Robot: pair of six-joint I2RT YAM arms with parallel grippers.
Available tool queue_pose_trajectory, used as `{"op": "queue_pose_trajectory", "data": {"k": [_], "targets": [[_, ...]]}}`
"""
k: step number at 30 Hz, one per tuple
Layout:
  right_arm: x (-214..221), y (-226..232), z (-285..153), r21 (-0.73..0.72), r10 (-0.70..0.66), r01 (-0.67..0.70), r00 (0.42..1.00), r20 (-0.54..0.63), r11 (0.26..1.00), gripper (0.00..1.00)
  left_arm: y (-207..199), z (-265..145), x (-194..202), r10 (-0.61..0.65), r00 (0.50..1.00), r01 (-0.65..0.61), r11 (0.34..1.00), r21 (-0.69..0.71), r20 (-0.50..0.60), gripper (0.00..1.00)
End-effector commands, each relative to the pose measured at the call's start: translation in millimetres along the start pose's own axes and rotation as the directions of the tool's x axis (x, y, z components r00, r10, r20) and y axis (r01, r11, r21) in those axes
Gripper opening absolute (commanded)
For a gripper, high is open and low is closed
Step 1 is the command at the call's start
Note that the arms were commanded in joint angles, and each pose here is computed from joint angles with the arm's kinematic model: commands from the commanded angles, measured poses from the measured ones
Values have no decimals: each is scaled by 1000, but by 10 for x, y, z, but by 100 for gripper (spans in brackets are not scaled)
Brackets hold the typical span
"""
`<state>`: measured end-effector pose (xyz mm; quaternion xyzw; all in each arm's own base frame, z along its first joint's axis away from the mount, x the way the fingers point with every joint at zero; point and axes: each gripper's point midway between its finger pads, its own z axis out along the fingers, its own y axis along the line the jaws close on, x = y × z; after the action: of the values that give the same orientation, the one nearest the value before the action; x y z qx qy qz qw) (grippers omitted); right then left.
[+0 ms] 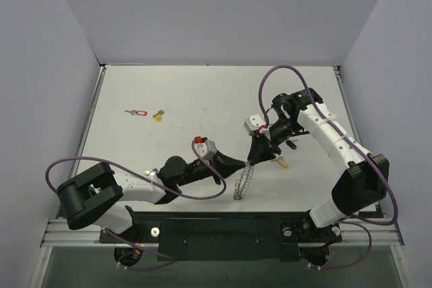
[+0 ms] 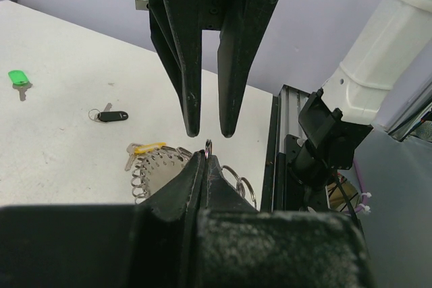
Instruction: Put the keys on the keyring
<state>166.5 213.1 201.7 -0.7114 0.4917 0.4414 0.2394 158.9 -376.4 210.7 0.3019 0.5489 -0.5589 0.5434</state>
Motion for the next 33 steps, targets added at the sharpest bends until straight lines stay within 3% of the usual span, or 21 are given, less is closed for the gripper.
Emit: {"op": "queue_pose_trajectory", "data": {"k": [1, 9, 27, 33], "targets": [[-86, 194, 62, -67, 64, -61, 997, 49, 996, 18, -316, 41, -941, 76, 936, -116, 988, 99, 343, 0], [-65, 198, 90, -82, 68, -65, 997, 39, 995, 13, -269, 20, -988, 77, 929, -108, 992, 67, 362, 0], [-17, 188, 114, -95, 84, -81, 996, 32, 992, 17, -288, -8, -1068, 78, 918, -112, 992, 65, 389, 0], [-8, 185, 131, -102, 92, -89, 995, 30, 991, 13, -288, -8, -1074, 78, 916, -111, 992, 63, 393, 0]]}}
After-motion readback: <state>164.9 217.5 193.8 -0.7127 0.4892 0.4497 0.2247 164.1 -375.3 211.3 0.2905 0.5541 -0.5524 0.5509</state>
